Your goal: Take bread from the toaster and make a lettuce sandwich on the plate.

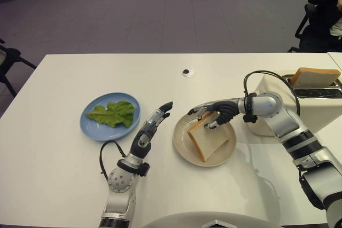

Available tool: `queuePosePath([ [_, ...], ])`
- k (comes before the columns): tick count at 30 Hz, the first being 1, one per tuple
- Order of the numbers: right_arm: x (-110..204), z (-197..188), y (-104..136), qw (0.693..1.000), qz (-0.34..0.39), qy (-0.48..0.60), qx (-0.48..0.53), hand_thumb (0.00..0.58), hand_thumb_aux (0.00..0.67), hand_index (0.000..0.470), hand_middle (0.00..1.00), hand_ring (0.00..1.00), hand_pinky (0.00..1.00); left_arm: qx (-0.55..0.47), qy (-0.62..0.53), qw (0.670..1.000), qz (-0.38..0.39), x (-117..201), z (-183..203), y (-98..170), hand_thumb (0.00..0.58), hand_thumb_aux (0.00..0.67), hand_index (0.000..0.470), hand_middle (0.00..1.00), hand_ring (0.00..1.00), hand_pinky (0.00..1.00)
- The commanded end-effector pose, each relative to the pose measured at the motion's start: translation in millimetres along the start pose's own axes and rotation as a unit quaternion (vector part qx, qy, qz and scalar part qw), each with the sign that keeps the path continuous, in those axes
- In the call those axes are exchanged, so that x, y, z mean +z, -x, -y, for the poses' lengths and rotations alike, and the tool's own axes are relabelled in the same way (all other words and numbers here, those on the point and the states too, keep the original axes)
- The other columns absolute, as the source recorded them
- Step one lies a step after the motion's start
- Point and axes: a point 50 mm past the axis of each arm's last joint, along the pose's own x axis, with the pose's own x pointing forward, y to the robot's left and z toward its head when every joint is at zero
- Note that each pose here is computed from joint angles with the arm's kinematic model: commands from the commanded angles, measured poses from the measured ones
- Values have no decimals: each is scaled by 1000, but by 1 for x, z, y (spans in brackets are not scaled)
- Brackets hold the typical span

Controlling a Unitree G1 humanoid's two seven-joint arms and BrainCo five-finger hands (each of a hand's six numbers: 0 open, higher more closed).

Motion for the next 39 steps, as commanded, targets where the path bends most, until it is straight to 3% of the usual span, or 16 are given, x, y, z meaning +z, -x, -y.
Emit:
queuePosePath([
  [1, 0, -1, -7, 1000, -1, 22, -12, 564, 560, 393, 0, 0, 0, -3, 3, 1000, -1, -2, -1, -2, 0, 0, 0, 0, 0, 0],
  [2, 2, 0, -8, 1000, 5, 25, -18, 205, 131, 92, 0, 0, 0, -3, 5, 1000, 0, -2, -1, -2, 0, 0, 0, 0, 0, 0],
  [3, 4, 1, -8, 999, 12, 26, -23, 0, 0, 0, 0, 0, 0, 0, 10, 1000, 2, -1, -2, -2, 0, 0, 0, 0, 0, 0],
  [10, 13, 11, -6, 997, 38, 26, -70, 0, 0, 0, 0, 0, 0, 14, -13, 1000, 19, 13, -15, -6, 0, 0, 0, 0, 0, 0],
  [14, 12, 15, 10, 993, 41, 25, -104, 0, 0, 0, 0, 0, 0, 23, -151, 988, 1, 36, -44, -13, 0, 0, 0, 0, 0, 0],
  [17, 18, 2, 31, 993, 66, 42, -89, 0, 0, 0, 0, 0, 0, 49, -315, 947, -39, 55, -90, -15, 0, 0, 0, 0, 0, 0],
  [20, 27, -21, 47, 993, 76, 79, -45, 0, 0, 0, 0, 0, 0, 34, -452, 885, -105, 61, -122, -12, 0, 0, 0, 0, 0, 0],
  [25, 35, -24, 57, 987, 102, 68, -106, 0, 0, 0, 0, 0, 0, -53, -620, 753, -214, 32, -155, -6, 0, 0, 0, 0, 0, 0],
  [30, 43, -32, 65, 980, 126, 42, -148, 0, 0, 0, 0, 0, 0, -131, -686, 664, -266, 1, -170, 7, 0, 0, 0, 0, 0, 0],
  [35, 47, -40, 68, 979, 134, 25, -155, 0, 0, 0, 0, 0, 0, -128, -698, 643, -288, -10, -189, 14, 0, 0, 0, 0, 0, 0],
  [39, 48, -42, 66, 978, 137, 20, -156, 0, 0, 0, 0, 0, 0, -132, -690, 648, -293, -20, -190, 18, 0, 0, 0, 0, 0, 0],
])
